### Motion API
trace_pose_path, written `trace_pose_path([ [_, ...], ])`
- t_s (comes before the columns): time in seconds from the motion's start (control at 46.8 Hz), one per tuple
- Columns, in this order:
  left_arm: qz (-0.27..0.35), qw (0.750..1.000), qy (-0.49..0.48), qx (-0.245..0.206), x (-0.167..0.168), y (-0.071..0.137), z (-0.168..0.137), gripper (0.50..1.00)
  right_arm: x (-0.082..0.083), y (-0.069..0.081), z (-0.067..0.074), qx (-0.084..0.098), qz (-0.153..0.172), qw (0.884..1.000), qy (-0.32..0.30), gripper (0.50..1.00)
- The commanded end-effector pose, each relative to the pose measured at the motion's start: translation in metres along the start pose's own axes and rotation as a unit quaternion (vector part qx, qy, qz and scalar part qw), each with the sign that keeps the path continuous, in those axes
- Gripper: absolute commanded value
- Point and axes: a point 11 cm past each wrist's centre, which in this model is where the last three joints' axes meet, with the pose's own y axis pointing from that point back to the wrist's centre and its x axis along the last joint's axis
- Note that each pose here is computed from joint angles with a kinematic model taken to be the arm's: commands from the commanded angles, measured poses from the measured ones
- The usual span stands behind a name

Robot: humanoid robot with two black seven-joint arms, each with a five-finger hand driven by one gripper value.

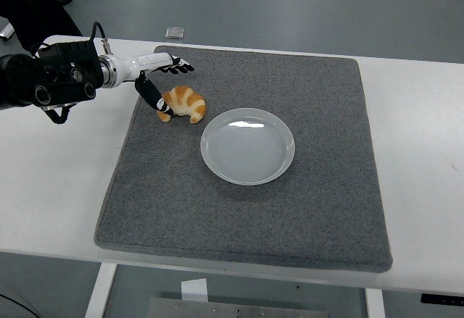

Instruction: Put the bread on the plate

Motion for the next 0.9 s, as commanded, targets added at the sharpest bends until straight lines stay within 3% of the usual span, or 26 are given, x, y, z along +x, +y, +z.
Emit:
trace_pose_path([
  [0.0,0.001,1.000,0.000,0.005,-0.002,-0.001,-0.003,0.984,0.000,0.000,0.000,0.000,0.000,1.000,0.000,0.952],
  [0.598,0.025,1.000,-0.008,0.006,-0.029,-0.029,0.010,0.971,0.000,0.000,0.000,0.000,0.000,1.000,0.000,0.952],
  [0.876,0.024,1.000,-0.009,0.008,-0.034,-0.031,0.010,0.917,0.000,0.000,0.000,0.000,0.000,1.000,0.000,0.952],
])
